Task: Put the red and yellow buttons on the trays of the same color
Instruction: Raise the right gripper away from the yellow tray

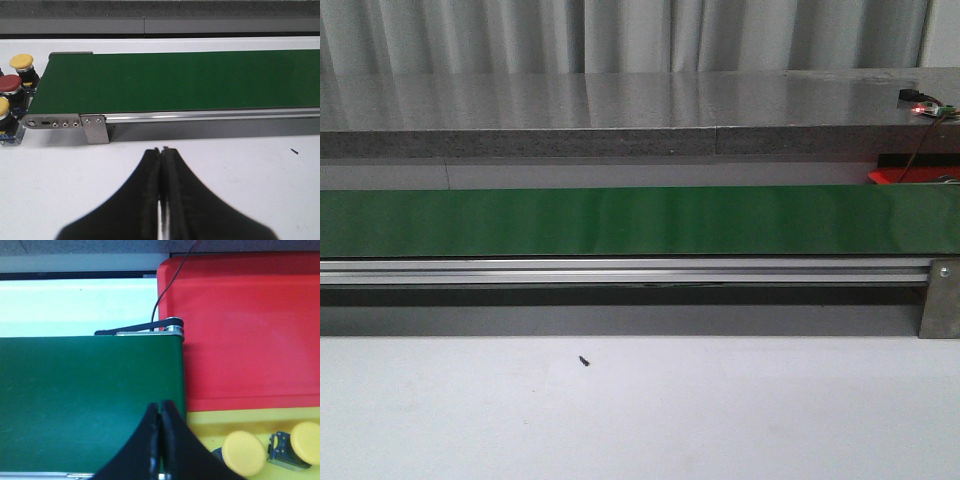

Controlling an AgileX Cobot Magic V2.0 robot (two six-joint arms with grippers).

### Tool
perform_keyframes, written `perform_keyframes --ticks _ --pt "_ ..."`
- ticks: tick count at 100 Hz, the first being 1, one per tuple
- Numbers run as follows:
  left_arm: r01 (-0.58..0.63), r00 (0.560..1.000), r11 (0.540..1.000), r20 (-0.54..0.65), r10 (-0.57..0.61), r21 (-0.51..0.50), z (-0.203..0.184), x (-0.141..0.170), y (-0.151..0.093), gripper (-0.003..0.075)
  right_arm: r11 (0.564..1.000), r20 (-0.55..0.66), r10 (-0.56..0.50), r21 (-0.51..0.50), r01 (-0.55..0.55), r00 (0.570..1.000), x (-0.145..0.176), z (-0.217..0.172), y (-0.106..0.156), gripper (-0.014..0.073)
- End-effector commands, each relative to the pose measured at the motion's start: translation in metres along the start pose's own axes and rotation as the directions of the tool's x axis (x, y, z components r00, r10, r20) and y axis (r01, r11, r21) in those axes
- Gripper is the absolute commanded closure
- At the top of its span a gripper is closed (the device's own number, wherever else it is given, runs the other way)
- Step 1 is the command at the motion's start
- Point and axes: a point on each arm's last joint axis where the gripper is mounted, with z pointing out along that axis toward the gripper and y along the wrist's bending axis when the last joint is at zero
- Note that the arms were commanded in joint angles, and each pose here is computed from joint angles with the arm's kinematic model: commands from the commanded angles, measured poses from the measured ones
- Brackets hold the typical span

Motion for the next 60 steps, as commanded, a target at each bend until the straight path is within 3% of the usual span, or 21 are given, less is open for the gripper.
perform_keyframes --ticks 1,60 --pt "0.009 0.997 1.0 0.083 -0.01 0.008 -0.003 -0.012 -0.001 0.074 1.0 0.135 -0.004 0.012 0.002 0.991 -0.008 -0.019 0.004 0.0663" --pt "0.009 0.996 1.0 0.085 -0.01 0.008 -0.003 -0.013 -0.001 0.074 0.998 0.396 -0.046 -0.018 0.058 0.917 0.056 -0.098 0.019 0.0663"
